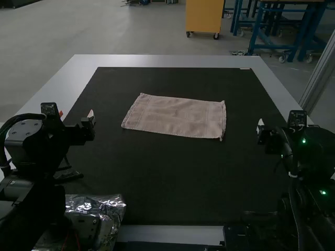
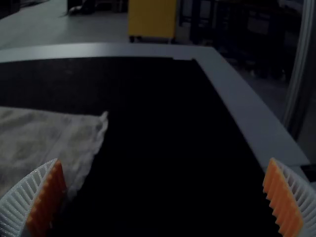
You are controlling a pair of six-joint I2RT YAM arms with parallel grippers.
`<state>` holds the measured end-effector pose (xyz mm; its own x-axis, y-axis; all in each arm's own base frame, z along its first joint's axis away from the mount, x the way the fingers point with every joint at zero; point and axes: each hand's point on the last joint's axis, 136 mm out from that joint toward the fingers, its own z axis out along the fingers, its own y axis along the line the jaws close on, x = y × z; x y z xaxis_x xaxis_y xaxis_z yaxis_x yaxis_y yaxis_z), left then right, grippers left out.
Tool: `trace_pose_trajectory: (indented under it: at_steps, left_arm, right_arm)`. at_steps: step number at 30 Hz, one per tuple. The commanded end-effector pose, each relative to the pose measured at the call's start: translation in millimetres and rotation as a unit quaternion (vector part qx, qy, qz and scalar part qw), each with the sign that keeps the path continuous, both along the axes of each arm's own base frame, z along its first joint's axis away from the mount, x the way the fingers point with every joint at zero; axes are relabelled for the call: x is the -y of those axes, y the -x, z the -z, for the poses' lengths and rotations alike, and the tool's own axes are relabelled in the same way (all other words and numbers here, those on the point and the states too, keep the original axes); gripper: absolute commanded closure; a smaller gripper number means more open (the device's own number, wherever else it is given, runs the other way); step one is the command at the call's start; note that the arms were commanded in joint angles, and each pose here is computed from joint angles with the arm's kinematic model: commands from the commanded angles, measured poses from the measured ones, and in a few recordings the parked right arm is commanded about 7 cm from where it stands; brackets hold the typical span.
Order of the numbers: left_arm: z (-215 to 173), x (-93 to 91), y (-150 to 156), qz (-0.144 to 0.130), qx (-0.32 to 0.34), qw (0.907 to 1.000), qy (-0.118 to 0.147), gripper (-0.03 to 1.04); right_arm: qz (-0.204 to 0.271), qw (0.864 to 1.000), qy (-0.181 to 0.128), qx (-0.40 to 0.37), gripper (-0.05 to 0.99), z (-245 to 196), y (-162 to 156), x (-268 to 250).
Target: Fold the towel.
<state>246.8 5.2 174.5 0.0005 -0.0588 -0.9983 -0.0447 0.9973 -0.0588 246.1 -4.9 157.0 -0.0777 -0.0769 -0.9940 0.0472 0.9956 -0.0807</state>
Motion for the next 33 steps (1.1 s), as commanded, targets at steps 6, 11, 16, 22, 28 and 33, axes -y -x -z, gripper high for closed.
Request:
trace_pose_trajectory:
  at_steps: [6, 11, 16, 22, 28, 33]
  left_arm:
    - [-1, 0.3, 0, 0.002, 0.005, 1.0000, 0.003, 0.04]
    - [-5, 0.3, 0, 0.002, 0.012, 0.9999, -0.002, 0.04]
    - [-29, -2.2, 2, -0.005, 0.061, 0.9981, -0.004, 0.04]
    - [-63, -16.1, 10, -0.050, 0.129, 0.9896, -0.038, 0.06]
    - [-70, -8.3, 11, -0.057, 0.128, 0.9632, -0.230, 0.06]
    - [-79, 5.1, 13, -0.027, 0.153, 0.9542, -0.256, 0.05]
  right_arm:
    - [0.008, 1.000, 0.000, 0.007, 0.01, -2, 0, 3]
    - [0.009, 0.995, -0.007, 0.101, 0.02, -48, 2, 4]
    - [0.005, 0.995, -0.003, 0.104, 0.02, -50, 2, 2]
    - [0.023, 0.988, 0.094, 0.122, 0.02, -62, 4, 7]
    - [0.013, 0.976, 0.178, 0.125, 0.02, -66, 5, 1]
    - [0.020, 0.967, 0.192, 0.168, 0.02, -87, 10, 1]
